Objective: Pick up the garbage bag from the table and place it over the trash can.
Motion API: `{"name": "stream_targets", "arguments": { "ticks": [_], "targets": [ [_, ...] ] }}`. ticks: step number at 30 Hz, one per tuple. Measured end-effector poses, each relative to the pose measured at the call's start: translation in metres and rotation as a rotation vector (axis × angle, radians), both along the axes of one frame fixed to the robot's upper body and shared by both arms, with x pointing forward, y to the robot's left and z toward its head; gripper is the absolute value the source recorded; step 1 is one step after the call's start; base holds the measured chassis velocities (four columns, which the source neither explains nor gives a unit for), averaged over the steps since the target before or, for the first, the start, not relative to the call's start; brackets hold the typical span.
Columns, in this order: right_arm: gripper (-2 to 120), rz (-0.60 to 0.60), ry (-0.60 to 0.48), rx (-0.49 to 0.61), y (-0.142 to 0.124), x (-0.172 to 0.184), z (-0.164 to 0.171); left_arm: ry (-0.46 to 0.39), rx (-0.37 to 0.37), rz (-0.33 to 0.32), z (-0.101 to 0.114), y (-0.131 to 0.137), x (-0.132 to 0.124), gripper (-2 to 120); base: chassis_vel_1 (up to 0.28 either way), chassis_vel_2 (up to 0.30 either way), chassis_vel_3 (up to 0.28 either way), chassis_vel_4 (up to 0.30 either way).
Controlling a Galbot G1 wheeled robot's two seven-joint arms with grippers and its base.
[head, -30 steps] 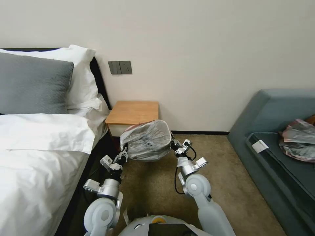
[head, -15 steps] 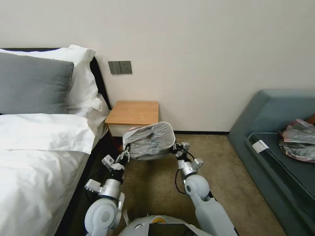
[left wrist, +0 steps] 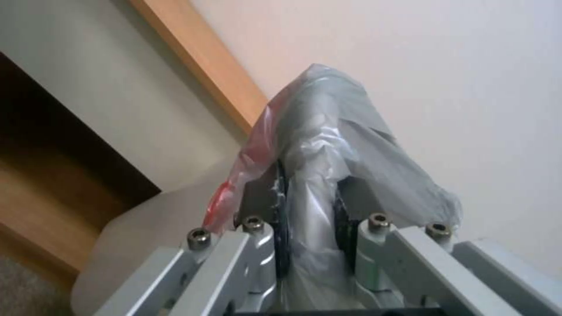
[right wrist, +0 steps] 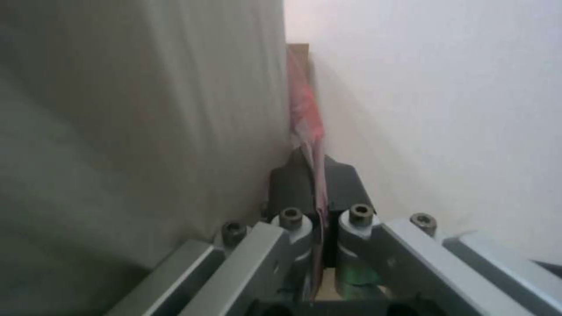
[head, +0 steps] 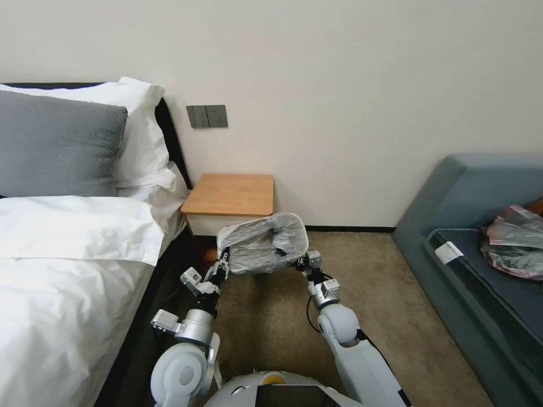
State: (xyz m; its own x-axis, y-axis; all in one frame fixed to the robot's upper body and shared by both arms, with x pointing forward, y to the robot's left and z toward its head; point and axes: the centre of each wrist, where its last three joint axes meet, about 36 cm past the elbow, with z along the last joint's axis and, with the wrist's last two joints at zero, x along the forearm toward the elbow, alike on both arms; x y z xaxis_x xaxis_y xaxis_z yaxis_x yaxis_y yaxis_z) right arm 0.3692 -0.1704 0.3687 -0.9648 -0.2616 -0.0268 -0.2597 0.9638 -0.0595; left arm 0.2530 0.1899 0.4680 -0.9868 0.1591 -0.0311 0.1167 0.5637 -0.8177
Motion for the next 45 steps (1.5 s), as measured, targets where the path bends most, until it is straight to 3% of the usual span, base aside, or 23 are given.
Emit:
{"name": "stream_targets", "arguments": {
  "ticks": [15,23,27,30,38,45],
  "targets": [
    [0,-0.014,-0.042,-0.198,-0.014,0.003,-0.024,-0.003,-0.017,0.003,0.001,-0.001,0.001,12,0.000,0.000,0.000,0.000],
    [0,-0.020,-0.054,-0.233,-0.016,0.002,-0.025,0.001,-0.018,0.010,-0.001,0.000,0.003,12,0.000,0.000,0.000,0.000],
    [14,-0.025,-0.069,-0.265,-0.019,-0.004,-0.027,0.003,0.000,0.037,-0.003,0.005,0.006,12,0.000,0.000,0.000,0.000],
    [28,-0.019,-0.083,-0.291,-0.026,-0.013,-0.023,0.014,0.053,0.102,-0.004,0.018,0.013,11,0.000,0.000,0.000,0.000],
    [57,-0.004,-0.094,-0.290,-0.031,-0.034,-0.019,0.043,0.111,0.190,-0.008,0.045,0.021,11,0.000,0.000,0.000,0.000],
    [80,-0.011,-0.120,-0.276,-0.037,-0.036,-0.007,0.055,0.118,0.204,-0.010,0.048,0.021,11,0.000,0.000,0.000,0.000]
  ]
}}
